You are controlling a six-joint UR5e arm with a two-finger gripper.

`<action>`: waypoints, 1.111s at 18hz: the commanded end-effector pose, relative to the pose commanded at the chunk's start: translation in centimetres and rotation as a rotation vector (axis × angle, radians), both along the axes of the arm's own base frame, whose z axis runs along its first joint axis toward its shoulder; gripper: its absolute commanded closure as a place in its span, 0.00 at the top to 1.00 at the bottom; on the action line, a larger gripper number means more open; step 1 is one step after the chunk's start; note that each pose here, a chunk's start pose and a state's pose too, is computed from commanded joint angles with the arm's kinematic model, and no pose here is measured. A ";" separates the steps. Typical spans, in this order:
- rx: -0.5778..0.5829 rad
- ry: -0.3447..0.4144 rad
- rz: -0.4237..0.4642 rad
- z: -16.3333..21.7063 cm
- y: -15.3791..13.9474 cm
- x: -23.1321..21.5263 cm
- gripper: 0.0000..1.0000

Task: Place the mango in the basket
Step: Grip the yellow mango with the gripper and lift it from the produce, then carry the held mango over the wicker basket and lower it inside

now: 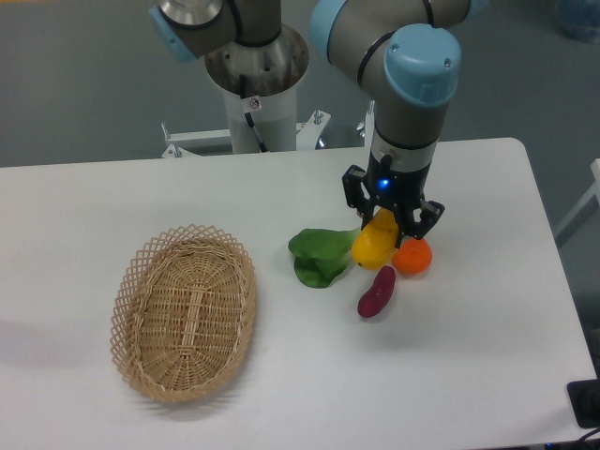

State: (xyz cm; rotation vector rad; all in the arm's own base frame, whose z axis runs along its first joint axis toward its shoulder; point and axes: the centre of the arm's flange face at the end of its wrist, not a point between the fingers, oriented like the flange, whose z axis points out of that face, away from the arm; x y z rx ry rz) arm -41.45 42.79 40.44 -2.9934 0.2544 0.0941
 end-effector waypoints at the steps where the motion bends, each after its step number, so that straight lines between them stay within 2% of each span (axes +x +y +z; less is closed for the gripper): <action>1: 0.000 -0.003 -0.002 -0.1 0.0 0.1 0.41; 8: 0.013 -0.015 -0.002 0.1 0.1 2.7 0.41; 11: 0.033 -0.041 0.040 -0.1 0.3 4.6 0.41; 16: 0.018 -0.089 0.106 -2.0 2.8 9.5 0.41; 20: 0.049 -0.092 0.188 -4.2 6.8 14.5 0.41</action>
